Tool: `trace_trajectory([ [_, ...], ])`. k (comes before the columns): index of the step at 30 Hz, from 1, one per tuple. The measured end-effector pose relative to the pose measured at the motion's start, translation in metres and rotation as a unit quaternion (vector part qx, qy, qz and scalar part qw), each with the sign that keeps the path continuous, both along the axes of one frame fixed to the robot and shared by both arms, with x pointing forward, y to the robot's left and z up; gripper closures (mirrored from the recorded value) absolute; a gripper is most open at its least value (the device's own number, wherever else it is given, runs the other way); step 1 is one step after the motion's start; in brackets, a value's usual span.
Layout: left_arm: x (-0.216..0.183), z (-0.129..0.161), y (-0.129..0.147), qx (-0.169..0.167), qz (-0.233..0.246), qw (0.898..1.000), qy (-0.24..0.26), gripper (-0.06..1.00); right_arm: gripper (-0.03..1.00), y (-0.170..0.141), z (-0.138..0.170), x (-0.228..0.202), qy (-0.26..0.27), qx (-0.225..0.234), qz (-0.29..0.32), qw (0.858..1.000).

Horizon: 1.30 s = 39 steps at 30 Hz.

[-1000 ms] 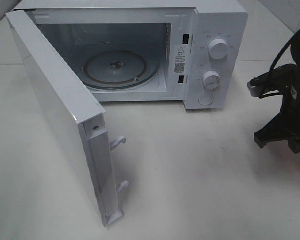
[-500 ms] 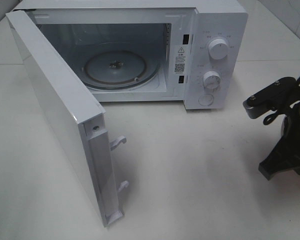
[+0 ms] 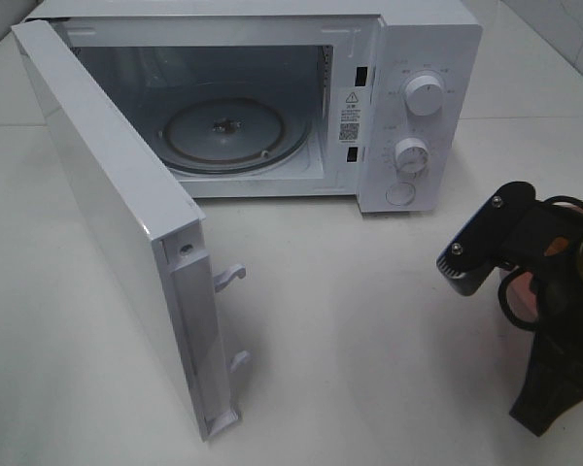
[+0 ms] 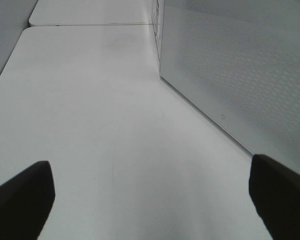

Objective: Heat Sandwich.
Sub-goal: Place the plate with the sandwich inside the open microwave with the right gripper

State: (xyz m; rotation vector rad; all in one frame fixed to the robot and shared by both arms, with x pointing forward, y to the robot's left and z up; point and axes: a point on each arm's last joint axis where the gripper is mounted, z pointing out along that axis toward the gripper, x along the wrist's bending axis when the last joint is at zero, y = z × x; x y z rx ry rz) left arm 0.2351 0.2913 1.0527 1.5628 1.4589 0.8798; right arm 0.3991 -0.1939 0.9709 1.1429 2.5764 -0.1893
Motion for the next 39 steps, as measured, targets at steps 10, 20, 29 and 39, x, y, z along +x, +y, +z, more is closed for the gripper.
trace_trajectory([
  [10,0.000,0.000,0.000,0.000,0.000,1.000,0.000,-0.05,0.93,0.023,0.002,-0.022,0.010,-0.015,0.102,0.995],
  [20,0.000,0.000,0.000,0.000,0.000,1.000,0.000,-0.05,0.93,0.043,0.002,-0.040,0.009,-0.012,0.200,0.980],
  [29,0.000,0.000,0.000,0.000,0.000,1.000,0.000,-0.05,0.93,0.053,0.001,-0.048,0.010,-0.011,0.285,0.958],
  [39,0.000,0.000,0.000,0.000,0.000,1.000,0.000,-0.05,0.93,0.059,0.001,-0.047,0.010,-0.017,0.401,0.916],
])
